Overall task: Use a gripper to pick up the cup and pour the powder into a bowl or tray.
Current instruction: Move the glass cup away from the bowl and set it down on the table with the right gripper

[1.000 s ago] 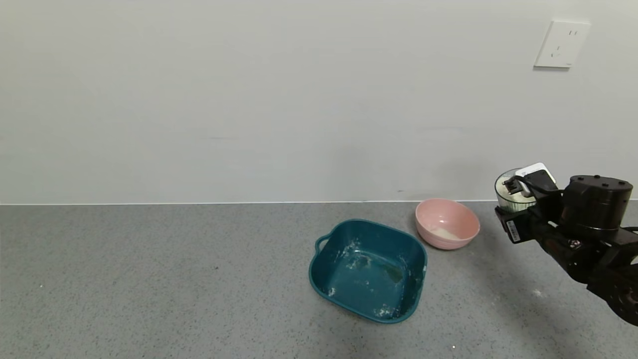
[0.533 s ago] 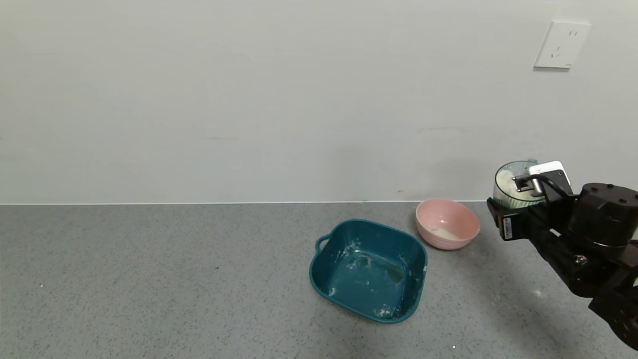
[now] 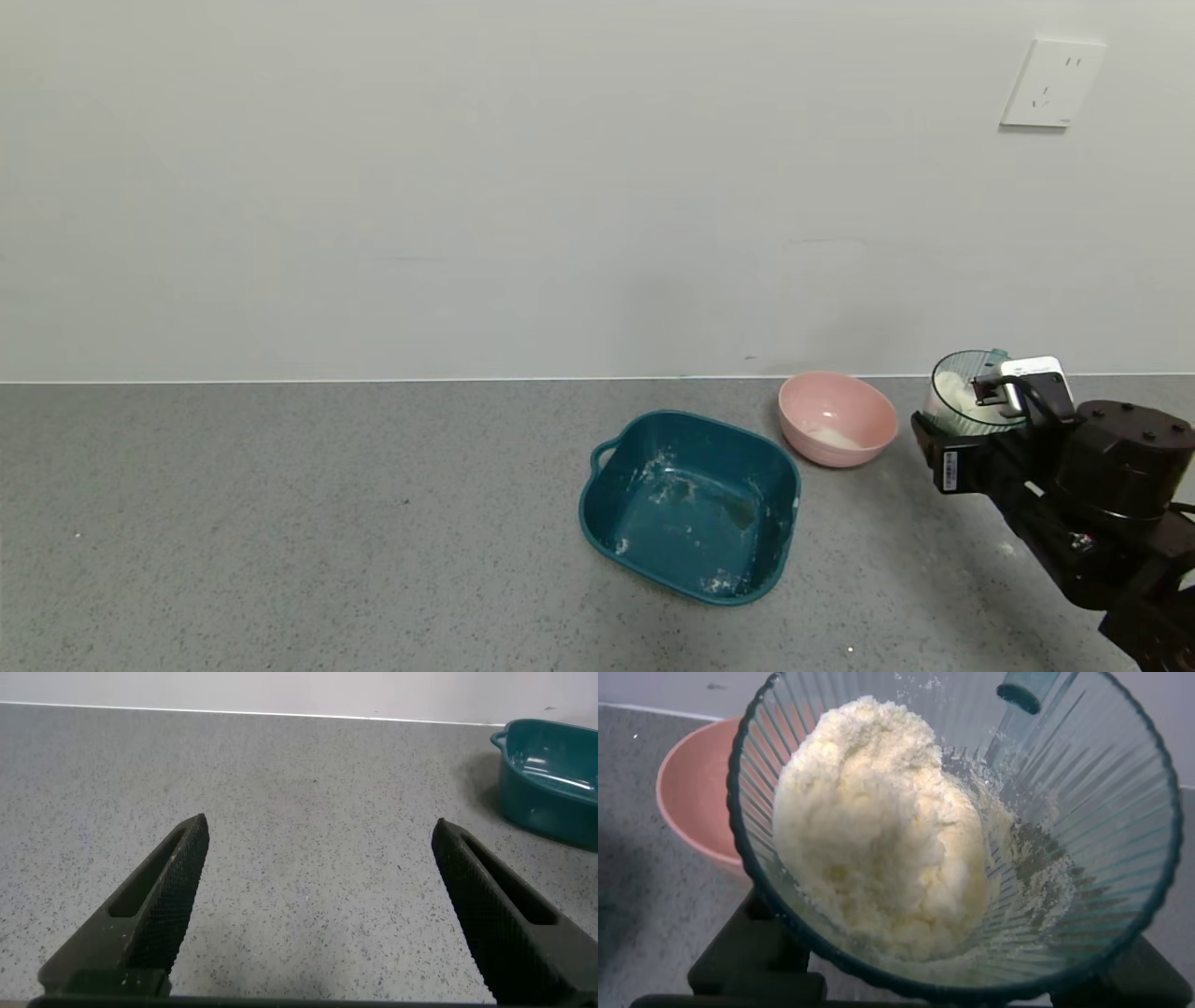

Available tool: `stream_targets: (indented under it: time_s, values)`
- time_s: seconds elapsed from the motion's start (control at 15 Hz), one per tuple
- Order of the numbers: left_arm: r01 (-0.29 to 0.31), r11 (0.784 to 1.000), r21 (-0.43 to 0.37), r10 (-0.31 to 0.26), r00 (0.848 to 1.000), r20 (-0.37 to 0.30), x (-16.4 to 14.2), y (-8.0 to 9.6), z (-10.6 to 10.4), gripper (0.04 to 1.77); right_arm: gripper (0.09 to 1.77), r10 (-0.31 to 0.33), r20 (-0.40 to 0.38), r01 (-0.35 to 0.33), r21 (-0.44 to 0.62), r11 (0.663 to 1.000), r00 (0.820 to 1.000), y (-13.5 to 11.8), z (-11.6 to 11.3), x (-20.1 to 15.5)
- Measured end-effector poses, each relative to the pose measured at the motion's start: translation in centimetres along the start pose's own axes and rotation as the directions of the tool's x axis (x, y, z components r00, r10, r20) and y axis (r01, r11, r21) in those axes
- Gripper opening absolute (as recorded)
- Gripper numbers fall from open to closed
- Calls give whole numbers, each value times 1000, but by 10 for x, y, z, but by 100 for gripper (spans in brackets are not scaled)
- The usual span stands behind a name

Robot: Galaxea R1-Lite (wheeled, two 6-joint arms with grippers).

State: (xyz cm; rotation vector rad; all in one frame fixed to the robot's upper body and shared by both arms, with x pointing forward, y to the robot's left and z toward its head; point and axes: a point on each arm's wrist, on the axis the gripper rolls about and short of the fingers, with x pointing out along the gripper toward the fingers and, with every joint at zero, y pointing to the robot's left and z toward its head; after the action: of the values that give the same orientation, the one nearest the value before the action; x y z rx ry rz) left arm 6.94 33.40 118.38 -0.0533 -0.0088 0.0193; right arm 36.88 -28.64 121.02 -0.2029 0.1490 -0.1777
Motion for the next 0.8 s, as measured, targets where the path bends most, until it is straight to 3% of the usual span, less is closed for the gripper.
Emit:
stream_targets:
  time_s: [0.2,0.67,0.8]
  values:
    - [0,1000,0,0,1000,0,0,0,0,172,134,2,-41,-1,16,1000,999,-1,-11,-7]
    - [0,1000,0,0,1000,0,0,0,0,172,134,3,-47,-1,45,999,999,-2,-32,-17]
    - [0,1000,0,0,1000,0,0,0,0,172,134,8,-96,-4,37,999,995,-1,-46,-19]
